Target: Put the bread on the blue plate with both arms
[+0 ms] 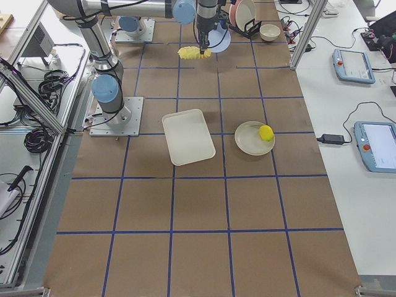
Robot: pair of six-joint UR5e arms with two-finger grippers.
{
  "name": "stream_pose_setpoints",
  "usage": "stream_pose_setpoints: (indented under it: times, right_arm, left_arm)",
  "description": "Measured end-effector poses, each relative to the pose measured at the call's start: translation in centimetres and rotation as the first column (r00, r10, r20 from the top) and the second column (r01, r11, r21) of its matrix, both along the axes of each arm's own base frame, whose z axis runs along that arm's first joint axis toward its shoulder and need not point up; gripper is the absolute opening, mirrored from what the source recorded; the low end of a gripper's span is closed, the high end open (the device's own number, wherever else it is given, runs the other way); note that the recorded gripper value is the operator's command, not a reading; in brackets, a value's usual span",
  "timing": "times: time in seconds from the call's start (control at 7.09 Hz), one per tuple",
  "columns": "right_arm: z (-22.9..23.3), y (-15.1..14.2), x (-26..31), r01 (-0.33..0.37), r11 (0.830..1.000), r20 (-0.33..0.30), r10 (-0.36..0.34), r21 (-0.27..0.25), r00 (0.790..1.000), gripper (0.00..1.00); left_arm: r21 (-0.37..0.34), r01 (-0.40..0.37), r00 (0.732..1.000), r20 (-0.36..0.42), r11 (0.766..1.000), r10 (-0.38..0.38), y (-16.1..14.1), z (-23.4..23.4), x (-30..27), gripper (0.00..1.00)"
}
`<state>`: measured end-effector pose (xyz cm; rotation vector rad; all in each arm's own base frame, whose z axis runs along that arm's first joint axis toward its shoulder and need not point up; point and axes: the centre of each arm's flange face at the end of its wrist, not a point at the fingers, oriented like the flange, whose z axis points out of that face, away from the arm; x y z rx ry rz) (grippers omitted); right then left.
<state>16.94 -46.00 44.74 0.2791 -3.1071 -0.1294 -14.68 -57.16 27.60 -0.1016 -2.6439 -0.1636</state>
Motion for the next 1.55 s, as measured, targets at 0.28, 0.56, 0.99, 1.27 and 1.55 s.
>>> stream_pose_setpoints:
  times: [0.28,0.56,0.99,1.27,1.55]
  right_arm:
    - [-0.2,0.0,0.0,0.003,1.000,0.003,-0.003,0.007,1.000,0.12]
    - [-1.4,0.1,0.0,-0.005,1.000,0.003,0.005,0.029,1.000,0.12]
    - [-3.6,-1.0,0.7,0.033,0.999,0.003,-0.033,-0.011,0.999,0.12]
    - [-7.2,-4.4,6.1,0.017,0.997,0.012,-0.016,-0.072,1.000,0.12]
    - [-10.8,-8.1,12.5,-0.004,0.995,0.019,0.006,-0.096,1.000,0.12]
  left_arm:
    - [-0.030,0.024,1.000,-0.018,0.999,-0.025,-0.9,-3.8,-3.5,0.03]
    - [-0.038,0.054,0.998,-0.017,0.998,-0.055,-1.0,-6.1,-5.8,0.69]
    - [-0.046,0.031,1.000,-0.002,0.998,-0.031,-1.0,-6.7,-7.1,1.00]
    - [-0.086,-0.013,0.999,0.037,0.996,0.016,-1.5,-3.1,-4.6,1.00]
    - [-0.091,-0.038,0.982,0.182,0.995,0.055,-0.1,2.7,-0.5,1.00]
